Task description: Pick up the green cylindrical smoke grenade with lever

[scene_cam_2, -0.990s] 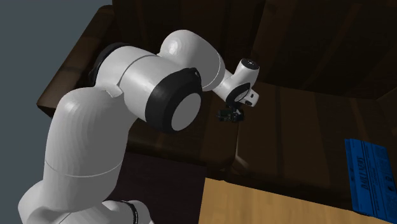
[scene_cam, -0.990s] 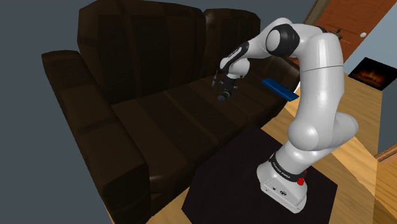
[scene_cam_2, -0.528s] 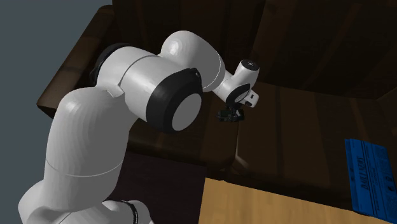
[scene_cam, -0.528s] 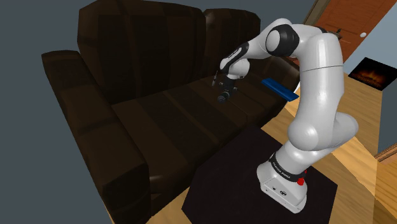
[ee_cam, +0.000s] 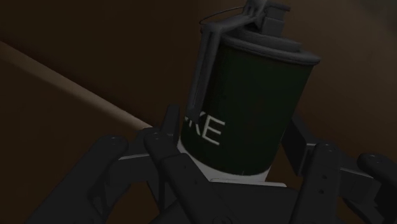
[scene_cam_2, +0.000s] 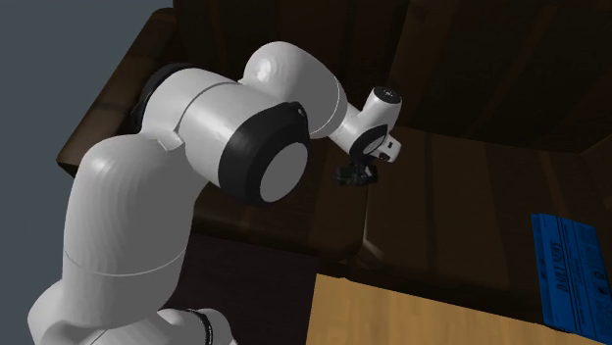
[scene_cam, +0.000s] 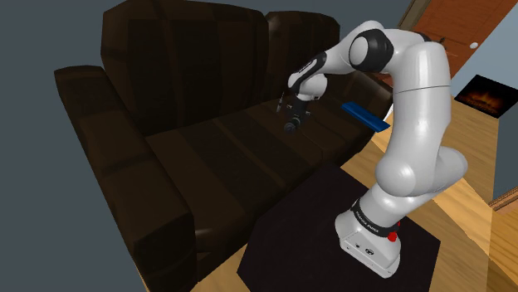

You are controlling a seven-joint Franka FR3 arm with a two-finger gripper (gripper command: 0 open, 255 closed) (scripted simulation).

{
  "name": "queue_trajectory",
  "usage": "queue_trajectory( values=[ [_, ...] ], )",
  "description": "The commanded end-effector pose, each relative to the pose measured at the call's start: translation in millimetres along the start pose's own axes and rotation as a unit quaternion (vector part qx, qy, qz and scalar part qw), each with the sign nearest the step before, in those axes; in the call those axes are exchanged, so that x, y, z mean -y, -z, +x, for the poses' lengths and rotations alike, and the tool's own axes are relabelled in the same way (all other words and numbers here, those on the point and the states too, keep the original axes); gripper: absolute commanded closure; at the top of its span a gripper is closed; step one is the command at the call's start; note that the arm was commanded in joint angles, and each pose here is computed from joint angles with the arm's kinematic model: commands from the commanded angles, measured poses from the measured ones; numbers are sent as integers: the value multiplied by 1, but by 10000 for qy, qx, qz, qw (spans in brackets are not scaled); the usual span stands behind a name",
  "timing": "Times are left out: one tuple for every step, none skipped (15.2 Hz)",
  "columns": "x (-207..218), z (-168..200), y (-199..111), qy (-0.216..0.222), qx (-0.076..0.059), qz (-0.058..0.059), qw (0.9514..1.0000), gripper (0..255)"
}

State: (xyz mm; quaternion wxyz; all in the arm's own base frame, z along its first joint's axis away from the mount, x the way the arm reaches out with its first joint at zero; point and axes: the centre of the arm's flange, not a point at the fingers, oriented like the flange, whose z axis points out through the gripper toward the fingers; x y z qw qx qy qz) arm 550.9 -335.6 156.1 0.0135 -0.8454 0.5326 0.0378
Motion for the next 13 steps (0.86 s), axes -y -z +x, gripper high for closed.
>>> queue_trajectory(
  values=[
    [0, -1, 11, 0, -1, 1, 10000, 255],
    [0, -1, 16, 0, -1, 1, 10000, 255],
    [0, -2, 21, 0, -1, 1, 10000, 255],
    [0, -2, 27, 0, -1, 1, 10000, 255],
    [0, -3, 32, 0, -1, 1, 10000, 255],
    [0, -3, 37, 0, -1, 1, 10000, 255],
    [0, -4, 42, 0, -1, 1, 10000, 255],
    [-1, -4, 48, 0, -1, 1, 10000, 255],
    [-1, -4, 53, 0, -1, 1, 10000, 255],
    [-1, -5, 58, 0, -1, 1, 10000, 255],
    [-1, -5, 63, 0, -1, 1, 10000, 255],
    [-1, -5, 64, 0, -1, 1, 10000, 255],
    [-1, -5, 64, 0, -1, 1, 10000, 255]
  ],
)
